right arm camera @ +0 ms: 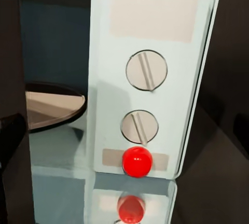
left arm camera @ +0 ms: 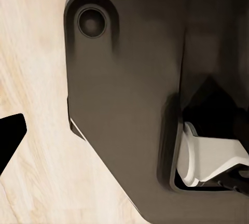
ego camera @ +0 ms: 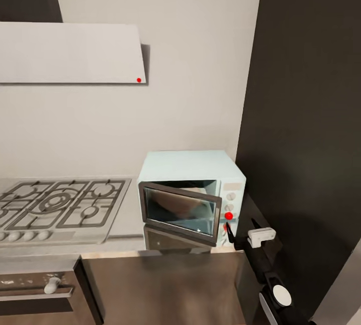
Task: In the kitchen, take the popcorn bag from the countertop, put it into the microwave, and heat it until the popcorn is cooked so the cooked popcorn ends up inside the bag.
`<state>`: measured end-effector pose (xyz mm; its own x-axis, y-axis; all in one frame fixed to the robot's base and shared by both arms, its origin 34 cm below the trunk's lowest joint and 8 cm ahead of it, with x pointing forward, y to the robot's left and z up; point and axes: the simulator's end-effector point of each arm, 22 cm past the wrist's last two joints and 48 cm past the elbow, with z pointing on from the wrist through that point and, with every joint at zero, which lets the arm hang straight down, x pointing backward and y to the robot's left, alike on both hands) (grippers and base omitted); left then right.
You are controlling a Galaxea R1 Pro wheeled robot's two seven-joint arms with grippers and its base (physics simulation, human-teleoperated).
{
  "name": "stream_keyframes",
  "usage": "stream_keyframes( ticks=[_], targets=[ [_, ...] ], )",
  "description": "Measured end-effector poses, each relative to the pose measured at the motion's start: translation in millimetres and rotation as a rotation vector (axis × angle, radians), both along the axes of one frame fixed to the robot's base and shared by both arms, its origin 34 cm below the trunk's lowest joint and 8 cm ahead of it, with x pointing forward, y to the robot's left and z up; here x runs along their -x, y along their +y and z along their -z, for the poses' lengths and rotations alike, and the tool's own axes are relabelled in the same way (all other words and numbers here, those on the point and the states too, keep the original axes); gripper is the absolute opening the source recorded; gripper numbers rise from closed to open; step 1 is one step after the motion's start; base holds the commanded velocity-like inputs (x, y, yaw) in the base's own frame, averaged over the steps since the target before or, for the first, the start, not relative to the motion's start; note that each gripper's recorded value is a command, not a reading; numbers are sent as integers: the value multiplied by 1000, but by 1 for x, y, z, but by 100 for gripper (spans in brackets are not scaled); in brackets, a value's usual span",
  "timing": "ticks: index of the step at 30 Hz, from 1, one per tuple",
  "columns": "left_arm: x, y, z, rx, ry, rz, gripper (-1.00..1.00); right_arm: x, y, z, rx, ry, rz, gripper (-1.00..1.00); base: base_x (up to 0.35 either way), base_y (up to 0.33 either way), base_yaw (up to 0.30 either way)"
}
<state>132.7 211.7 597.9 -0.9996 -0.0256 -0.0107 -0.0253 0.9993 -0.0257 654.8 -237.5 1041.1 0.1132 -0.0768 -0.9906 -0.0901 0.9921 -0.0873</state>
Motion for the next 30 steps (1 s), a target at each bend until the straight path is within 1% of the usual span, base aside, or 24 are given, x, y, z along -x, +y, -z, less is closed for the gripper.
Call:
stream_keyframes(
  ticks=[7, 18, 22, 30],
  targets=[
    [0, 0, 0, 0, 0, 0, 100, 0, 0, 0, 0, 1, 1, 100, 153, -111, 0],
    [0, 0, 0, 0, 0, 0, 100, 0, -1, 2, 0, 7, 5, 100, 12, -8, 0],
    [0, 0, 0, 0, -1, 0, 100, 0, -2, 1, 0, 7, 6, 100, 263, 0, 4],
    [0, 0, 0, 0, 0, 0, 100, -1, -2, 2, 0, 8, 8, 100, 50, 0, 151]
  ],
)
